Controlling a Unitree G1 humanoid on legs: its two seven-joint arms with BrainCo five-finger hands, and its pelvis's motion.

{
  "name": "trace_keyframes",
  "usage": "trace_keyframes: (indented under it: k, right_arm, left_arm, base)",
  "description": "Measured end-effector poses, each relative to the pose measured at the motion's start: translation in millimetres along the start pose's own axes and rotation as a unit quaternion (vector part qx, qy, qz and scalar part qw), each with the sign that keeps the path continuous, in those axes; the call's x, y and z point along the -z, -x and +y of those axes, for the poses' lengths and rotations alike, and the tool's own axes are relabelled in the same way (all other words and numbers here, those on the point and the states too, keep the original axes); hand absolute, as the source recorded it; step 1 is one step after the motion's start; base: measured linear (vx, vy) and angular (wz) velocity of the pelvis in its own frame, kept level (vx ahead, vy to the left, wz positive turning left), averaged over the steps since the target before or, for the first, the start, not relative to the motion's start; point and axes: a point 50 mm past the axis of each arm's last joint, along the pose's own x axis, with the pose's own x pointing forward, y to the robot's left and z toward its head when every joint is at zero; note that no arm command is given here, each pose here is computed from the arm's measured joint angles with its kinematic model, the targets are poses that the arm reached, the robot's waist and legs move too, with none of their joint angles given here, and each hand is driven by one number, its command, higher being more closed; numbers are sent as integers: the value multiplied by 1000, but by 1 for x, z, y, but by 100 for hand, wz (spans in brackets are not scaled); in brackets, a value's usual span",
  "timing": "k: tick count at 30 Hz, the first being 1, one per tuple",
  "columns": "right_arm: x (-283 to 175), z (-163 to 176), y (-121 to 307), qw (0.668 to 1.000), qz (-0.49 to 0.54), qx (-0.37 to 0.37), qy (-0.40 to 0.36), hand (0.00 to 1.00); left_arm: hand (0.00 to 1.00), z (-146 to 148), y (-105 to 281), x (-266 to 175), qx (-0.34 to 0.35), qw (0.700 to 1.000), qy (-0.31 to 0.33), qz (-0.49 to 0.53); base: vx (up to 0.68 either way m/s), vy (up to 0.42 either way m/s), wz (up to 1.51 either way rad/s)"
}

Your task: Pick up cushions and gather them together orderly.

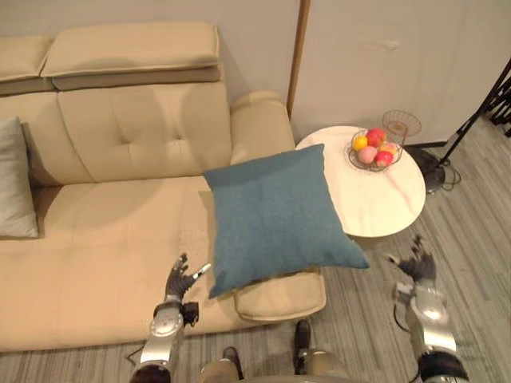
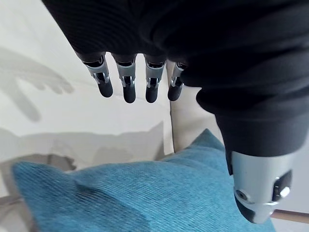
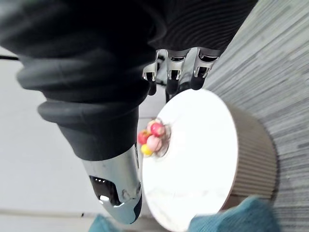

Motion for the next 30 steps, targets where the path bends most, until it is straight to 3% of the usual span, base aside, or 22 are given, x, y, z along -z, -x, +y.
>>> trace_keyframes:
  k: [7, 8, 9, 15, 16, 21, 30]
  right_arm:
    - [-99, 99, -32, 980, -139, -140, 30, 0]
    - [-108, 110, -34, 979, -144, -140, 22, 0]
    - [-113, 116, -35, 979, -147, -138, 17, 100]
    - [-135, 128, -37, 971, -183, -147, 53, 100]
    - [-142, 131, -31, 964, -207, -159, 53, 100]
    - [-143, 131, -25, 960, -218, -167, 47, 100]
    - [-102, 118, 40, 950, -210, -228, -38, 100]
  left_arm:
    - [0, -59, -46, -97, 62, 991, 25, -119]
    - [100, -67, -50, -108, 61, 990, 39, -124]
    - [100, -70, -53, -114, 57, 989, 46, -125]
    - [100, -66, -62, -143, 27, 986, 60, -155]
    - [100, -67, -60, -162, 35, 979, 61, -189]
    - [100, -69, -53, -176, 51, 972, 53, -222]
    - [100, -58, 5, -128, 76, 964, 99, -236]
  base:
    - [-118, -21, 5]
    - [-167, -50, 0]
    - [-160, -46, -1]
    - [-97, -58, -8]
    - [47, -50, -7]
    - [47, -4, -2]
    - [50, 14, -1]
